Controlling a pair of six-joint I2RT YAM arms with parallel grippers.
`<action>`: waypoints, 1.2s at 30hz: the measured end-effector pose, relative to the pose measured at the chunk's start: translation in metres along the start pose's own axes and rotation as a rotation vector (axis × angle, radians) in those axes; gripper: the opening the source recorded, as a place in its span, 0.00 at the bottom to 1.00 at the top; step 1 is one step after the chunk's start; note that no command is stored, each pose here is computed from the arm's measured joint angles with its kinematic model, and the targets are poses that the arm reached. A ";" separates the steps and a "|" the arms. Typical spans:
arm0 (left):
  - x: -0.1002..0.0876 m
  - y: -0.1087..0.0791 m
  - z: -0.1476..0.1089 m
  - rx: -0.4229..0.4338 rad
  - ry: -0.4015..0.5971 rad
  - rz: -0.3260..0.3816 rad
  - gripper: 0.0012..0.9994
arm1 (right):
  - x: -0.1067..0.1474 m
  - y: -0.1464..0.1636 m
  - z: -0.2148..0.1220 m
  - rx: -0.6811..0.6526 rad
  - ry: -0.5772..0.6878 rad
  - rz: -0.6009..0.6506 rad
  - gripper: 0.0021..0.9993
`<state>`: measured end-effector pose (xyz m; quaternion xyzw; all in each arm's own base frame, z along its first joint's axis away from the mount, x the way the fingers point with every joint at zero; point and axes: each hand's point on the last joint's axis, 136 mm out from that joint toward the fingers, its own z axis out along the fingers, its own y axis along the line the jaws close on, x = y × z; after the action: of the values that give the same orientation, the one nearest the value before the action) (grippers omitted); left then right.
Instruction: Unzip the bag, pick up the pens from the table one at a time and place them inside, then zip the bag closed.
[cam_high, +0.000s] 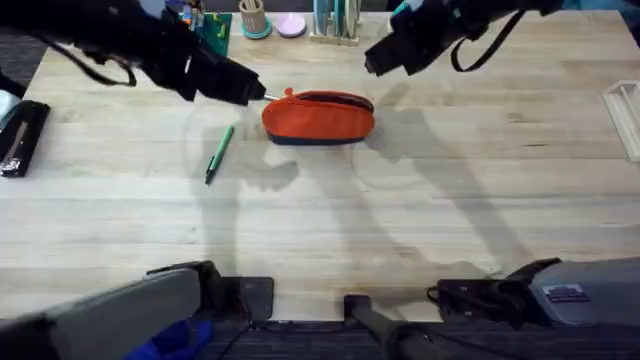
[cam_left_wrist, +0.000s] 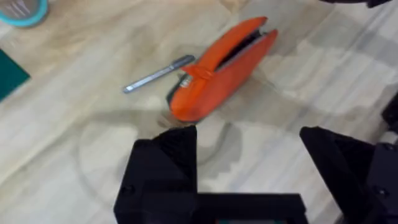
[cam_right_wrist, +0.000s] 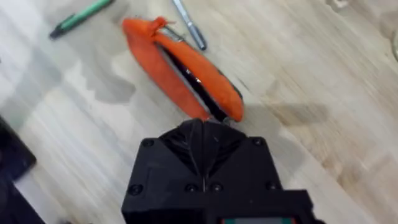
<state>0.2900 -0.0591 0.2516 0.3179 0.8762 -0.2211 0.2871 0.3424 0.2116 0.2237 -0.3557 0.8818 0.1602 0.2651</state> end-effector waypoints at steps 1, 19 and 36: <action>0.001 -0.005 -0.002 -0.003 0.007 -0.006 1.00 | 0.002 0.002 0.000 -0.012 0.007 -0.028 0.03; 0.020 -0.066 -0.034 -0.013 0.042 -0.108 1.00 | 0.037 0.010 0.024 -0.133 0.148 -0.461 0.03; 0.031 -0.083 -0.043 -0.004 0.062 -0.132 1.00 | 0.035 -0.002 0.070 -0.161 0.153 -0.544 0.03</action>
<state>0.1976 -0.0794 0.2804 0.2656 0.9040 -0.2280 0.2454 0.3475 0.2239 0.1460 -0.6100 0.7559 0.1253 0.2018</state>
